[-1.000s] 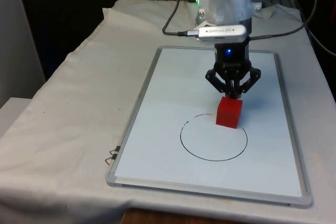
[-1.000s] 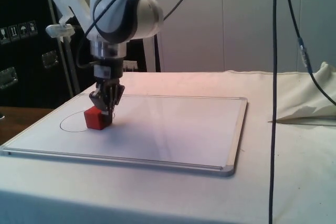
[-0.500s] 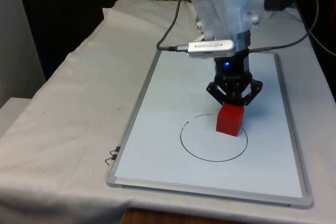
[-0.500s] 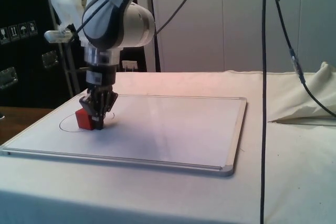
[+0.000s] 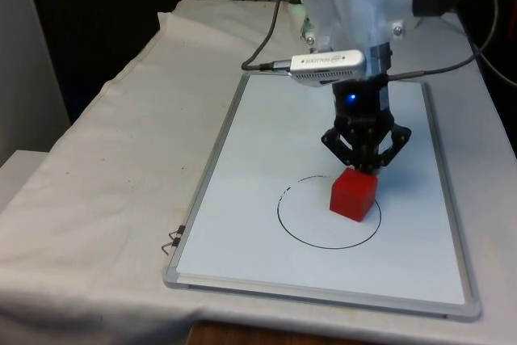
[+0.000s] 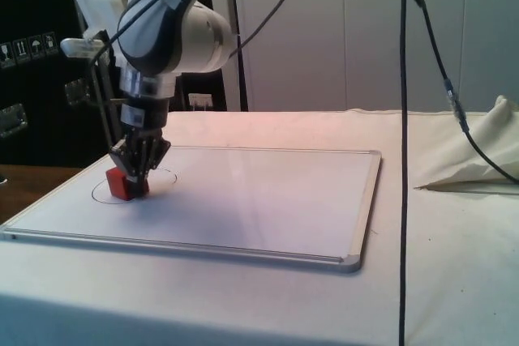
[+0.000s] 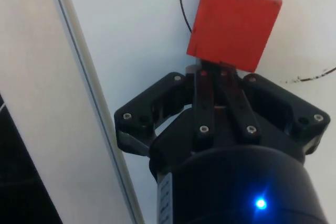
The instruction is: Push the cube into the marked area.
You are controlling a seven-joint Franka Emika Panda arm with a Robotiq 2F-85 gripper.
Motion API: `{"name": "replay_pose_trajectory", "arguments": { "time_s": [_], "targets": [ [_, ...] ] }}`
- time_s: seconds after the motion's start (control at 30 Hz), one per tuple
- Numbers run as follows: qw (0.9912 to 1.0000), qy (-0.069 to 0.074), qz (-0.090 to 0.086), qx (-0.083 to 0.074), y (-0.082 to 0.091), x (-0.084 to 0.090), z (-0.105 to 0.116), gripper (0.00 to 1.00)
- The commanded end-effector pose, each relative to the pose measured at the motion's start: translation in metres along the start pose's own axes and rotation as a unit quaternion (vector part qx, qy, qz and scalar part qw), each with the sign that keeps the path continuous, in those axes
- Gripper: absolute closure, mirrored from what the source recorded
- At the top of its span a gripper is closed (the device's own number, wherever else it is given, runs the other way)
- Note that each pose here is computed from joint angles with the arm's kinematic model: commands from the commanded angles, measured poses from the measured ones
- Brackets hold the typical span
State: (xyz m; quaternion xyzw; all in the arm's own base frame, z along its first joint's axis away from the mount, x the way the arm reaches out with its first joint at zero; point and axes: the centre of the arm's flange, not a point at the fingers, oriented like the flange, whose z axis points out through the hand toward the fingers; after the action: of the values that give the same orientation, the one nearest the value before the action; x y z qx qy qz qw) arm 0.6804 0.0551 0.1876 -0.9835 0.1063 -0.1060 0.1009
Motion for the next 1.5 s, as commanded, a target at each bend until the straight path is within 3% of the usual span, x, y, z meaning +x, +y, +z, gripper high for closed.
{"name": "replay_pose_trajectory", "arguments": {
  "time_s": [0.0, 0.37, 0.5, 0.67, 0.93, 1.23, 1.27, 1.33, 1.47],
  "targets": [
    [0.99997, 0.006, 0.005, -0.001, 0.0, 0.004, -0.002, 1.0],
    [0.99997, 0.007, 0.001, 0.002, -0.003, 0.008, -0.01, 1.0],
    [0.99986, -0.002, -0.016, -0.004, -0.009, 0.002, -0.023, 1.0],
    [0.99959, -0.002, -0.028, -0.006, -0.012, 0.0, -0.029, 1.0],
    [0.99837, -0.004, -0.053, -0.021, -0.016, -0.004, -0.048, 1.0],
    [0.99681, -0.003, -0.075, -0.027, -0.024, -0.001, -0.068, 1.0],
    [0.99707, -0.002, -0.073, -0.022, -0.023, 0.0, -0.065, 1.0],
    [0.99612, -0.004, -0.083, -0.03, -0.026, -0.001, -0.075, 1.0],
    [0.99521, -0.005, -0.091, -0.034, -0.025, -0.003, -0.083, 1.0]
  ]
}}
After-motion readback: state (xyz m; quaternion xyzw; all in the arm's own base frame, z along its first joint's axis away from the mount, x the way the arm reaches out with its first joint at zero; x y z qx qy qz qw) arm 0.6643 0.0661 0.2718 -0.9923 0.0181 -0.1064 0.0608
